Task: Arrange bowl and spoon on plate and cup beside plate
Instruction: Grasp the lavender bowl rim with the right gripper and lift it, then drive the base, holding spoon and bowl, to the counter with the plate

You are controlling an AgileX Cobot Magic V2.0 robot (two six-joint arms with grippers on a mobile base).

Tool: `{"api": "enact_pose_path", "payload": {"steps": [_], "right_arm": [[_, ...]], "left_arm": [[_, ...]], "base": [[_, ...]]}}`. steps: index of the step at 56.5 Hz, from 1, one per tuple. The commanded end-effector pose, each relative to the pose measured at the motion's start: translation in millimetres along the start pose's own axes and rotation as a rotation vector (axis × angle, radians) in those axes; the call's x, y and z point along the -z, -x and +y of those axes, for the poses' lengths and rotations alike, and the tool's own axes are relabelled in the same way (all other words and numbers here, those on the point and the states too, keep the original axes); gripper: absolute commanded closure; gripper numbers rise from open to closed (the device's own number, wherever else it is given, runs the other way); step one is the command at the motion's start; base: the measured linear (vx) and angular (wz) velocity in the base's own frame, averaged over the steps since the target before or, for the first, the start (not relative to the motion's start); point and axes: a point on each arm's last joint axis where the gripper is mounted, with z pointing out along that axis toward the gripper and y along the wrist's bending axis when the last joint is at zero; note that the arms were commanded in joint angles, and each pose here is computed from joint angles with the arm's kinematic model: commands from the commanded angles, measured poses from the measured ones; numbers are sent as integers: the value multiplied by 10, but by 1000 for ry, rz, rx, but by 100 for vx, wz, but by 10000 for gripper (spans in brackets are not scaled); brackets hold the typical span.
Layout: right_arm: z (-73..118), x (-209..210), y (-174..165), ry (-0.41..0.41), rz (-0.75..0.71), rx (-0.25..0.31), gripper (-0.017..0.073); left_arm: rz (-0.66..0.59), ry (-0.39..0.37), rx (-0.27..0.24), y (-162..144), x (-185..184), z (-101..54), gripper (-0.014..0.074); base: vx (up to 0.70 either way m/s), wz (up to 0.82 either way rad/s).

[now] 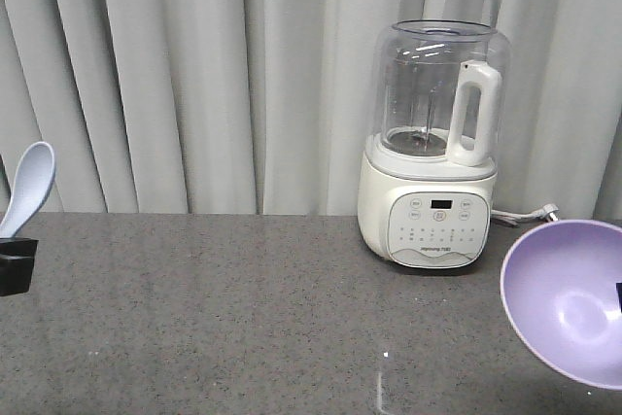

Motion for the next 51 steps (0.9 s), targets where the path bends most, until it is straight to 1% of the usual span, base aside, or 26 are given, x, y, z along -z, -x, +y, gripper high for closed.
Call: {"api": "enact_pose_path", "payload": {"steps": [1, 6, 14, 22, 29, 35, 51], "right_arm": [[126, 446, 106, -10, -194, 48, 569], [198, 692, 59, -7, -250, 56, 569], [301, 999, -104, 0, -352, 47, 569], [357, 1128, -304, 0, -417, 41, 569], [379, 1188, -369, 1, -447, 34, 569], [381, 1202, -362, -1, -462, 32, 568], [381, 1202, -362, -1, -462, 32, 568]], "left_arm": [[-138, -15, 4, 121, 216, -21, 598], [-183, -17, 5, 119, 372, -21, 597], [-266, -20, 3, 48, 677, -19, 596], [-349, -24, 14, -175, 833, -10, 594], [-412, -26, 14, -313, 913, -4, 594], [-430, -26, 12, -349, 965, -3, 594], [-412, -26, 12, -367, 964, -3, 594]], "base": [[0, 0], [0, 0], [0, 0], [0, 0], [0, 0], [0, 0], [0, 0]]}}
